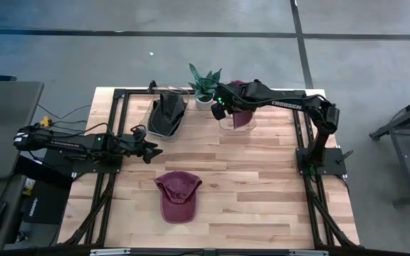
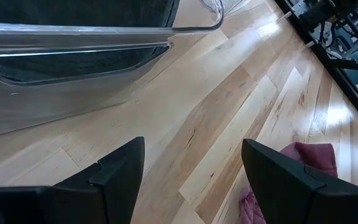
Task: Pick & Place hat
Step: Put the right red cap into the right transparent bin, then put the red cap into the right transparent bin
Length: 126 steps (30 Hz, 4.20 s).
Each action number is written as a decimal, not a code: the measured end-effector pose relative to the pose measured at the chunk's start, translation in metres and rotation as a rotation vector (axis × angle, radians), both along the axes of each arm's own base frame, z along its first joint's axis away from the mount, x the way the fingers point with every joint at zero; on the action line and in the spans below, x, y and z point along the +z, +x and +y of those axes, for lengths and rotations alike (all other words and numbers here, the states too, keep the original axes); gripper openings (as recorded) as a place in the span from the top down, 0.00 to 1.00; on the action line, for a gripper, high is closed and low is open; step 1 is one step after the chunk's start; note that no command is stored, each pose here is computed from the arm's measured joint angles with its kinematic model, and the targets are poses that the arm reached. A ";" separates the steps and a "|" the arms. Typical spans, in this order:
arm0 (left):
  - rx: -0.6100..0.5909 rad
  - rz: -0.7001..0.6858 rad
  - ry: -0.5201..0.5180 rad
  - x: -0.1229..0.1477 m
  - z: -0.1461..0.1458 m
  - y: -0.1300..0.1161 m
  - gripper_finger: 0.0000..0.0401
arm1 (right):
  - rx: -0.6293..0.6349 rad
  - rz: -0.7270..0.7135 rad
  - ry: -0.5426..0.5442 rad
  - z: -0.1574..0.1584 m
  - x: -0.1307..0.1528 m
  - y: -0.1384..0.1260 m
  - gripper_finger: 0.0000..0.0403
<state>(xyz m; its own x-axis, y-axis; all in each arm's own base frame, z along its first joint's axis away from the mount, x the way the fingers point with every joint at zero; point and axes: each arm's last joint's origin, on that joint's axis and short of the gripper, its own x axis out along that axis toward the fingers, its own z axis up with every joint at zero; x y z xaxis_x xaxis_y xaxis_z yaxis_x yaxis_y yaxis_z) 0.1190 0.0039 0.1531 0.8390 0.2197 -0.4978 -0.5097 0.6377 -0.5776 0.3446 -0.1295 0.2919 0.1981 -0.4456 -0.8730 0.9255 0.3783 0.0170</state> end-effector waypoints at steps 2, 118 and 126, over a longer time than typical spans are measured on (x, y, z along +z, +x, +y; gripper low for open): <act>0.000 0.000 0.000 0.000 0.000 0.000 0.35 | -0.019 0.017 0.008 0.000 -0.002 -0.002 0.97; 0.000 0.000 0.000 0.000 0.000 0.000 0.35 | 0.324 -0.372 0.467 0.258 -0.085 -0.048 0.44; 0.000 0.000 0.000 0.000 0.000 0.000 0.35 | 0.218 -0.447 0.480 0.255 -0.106 -0.020 0.44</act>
<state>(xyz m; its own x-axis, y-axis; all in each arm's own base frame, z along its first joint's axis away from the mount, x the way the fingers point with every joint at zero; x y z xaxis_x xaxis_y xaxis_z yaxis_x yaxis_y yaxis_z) 0.1190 0.0038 0.1531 0.8390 0.2194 -0.4979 -0.5095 0.6378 -0.5776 0.3243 0.1258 0.1861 0.6259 0.0603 -0.7775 0.6947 0.4100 0.5910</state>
